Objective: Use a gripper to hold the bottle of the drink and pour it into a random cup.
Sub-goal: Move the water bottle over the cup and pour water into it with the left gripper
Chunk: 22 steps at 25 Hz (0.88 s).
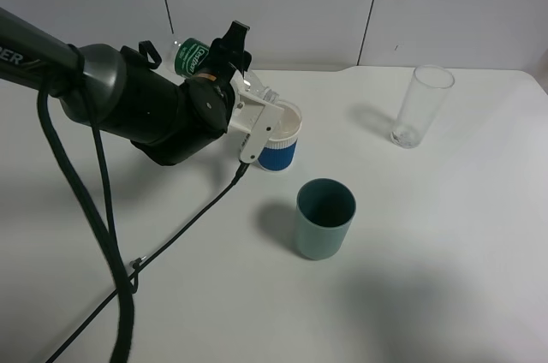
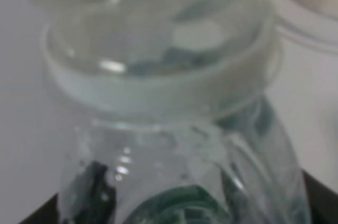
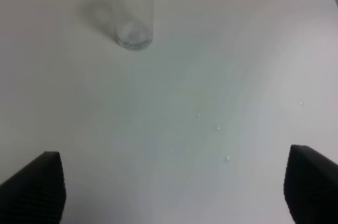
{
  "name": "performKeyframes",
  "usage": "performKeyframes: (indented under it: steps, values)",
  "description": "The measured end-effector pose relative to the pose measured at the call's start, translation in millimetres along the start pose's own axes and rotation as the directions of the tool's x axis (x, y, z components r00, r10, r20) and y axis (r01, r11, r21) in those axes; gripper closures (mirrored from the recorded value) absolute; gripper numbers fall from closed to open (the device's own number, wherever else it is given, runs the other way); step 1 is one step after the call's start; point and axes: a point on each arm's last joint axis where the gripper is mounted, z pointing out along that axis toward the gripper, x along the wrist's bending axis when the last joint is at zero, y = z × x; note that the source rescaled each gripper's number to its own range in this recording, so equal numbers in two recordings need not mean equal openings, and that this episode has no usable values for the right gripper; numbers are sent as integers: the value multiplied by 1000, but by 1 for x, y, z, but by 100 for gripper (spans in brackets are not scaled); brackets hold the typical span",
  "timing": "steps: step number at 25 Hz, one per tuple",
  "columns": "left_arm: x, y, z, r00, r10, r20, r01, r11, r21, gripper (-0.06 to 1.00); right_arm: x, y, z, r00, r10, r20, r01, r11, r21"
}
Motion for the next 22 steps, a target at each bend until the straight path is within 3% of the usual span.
performKeyframes:
  steps: [22]
  values:
    - [1,-1,0,1000,22,-11,-22,1000,10,93,0,0,0,1000,0,0,0,1000,0]
